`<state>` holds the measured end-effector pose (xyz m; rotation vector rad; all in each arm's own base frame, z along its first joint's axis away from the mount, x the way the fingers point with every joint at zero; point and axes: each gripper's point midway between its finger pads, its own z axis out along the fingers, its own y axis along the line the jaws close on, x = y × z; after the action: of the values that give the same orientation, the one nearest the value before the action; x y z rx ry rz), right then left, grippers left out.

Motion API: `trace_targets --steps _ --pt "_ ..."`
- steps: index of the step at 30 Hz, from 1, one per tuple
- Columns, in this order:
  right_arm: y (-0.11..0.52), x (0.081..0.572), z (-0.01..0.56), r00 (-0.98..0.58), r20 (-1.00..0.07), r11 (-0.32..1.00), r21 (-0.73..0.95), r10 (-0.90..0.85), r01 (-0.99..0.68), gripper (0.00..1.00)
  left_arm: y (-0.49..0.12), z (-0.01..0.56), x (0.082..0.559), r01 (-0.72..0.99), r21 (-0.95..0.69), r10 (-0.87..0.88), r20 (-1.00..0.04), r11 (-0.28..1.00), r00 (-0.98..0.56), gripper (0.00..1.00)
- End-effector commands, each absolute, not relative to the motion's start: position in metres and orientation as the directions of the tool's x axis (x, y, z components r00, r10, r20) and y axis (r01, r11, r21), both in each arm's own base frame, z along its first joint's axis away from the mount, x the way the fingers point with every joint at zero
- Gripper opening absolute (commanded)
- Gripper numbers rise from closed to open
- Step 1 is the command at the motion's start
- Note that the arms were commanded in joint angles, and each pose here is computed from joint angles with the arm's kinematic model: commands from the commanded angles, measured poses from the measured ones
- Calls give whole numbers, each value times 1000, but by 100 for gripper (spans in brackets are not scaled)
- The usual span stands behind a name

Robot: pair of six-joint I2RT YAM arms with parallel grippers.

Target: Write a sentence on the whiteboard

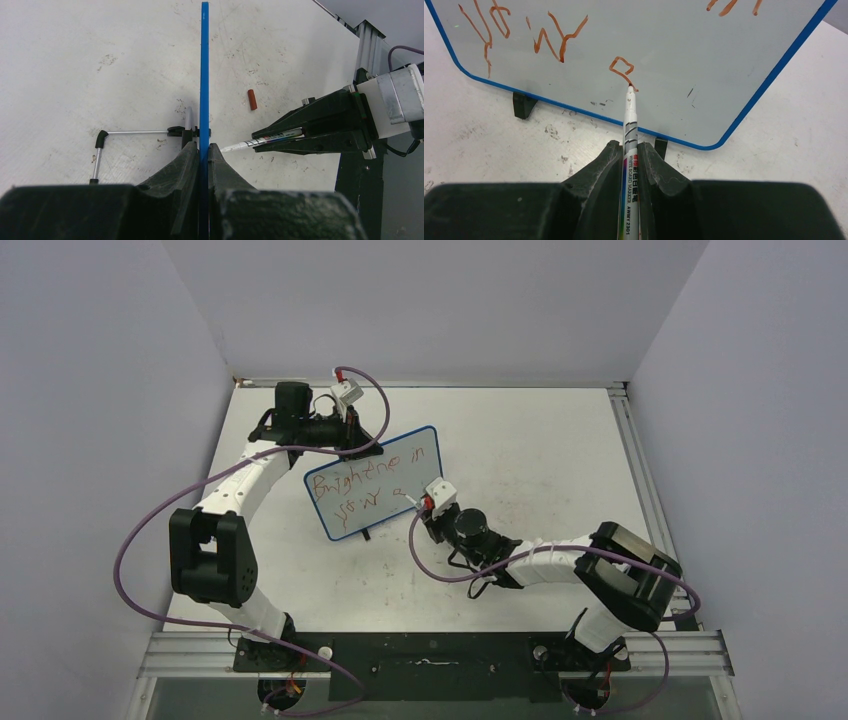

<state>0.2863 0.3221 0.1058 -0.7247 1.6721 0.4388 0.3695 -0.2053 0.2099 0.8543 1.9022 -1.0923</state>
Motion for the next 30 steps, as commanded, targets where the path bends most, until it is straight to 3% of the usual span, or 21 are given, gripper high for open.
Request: trace_targets --steps 1,30 --pt "326 292 132 -46 -990 741 -68 -133 -668 5 -208 171 339 749 -521 227 -737 409 -636 0" --pt "316 317 114 -73 -982 812 -102 -176 -574 5 -209 164 339 746 -521 241 -727 415 -643 0"
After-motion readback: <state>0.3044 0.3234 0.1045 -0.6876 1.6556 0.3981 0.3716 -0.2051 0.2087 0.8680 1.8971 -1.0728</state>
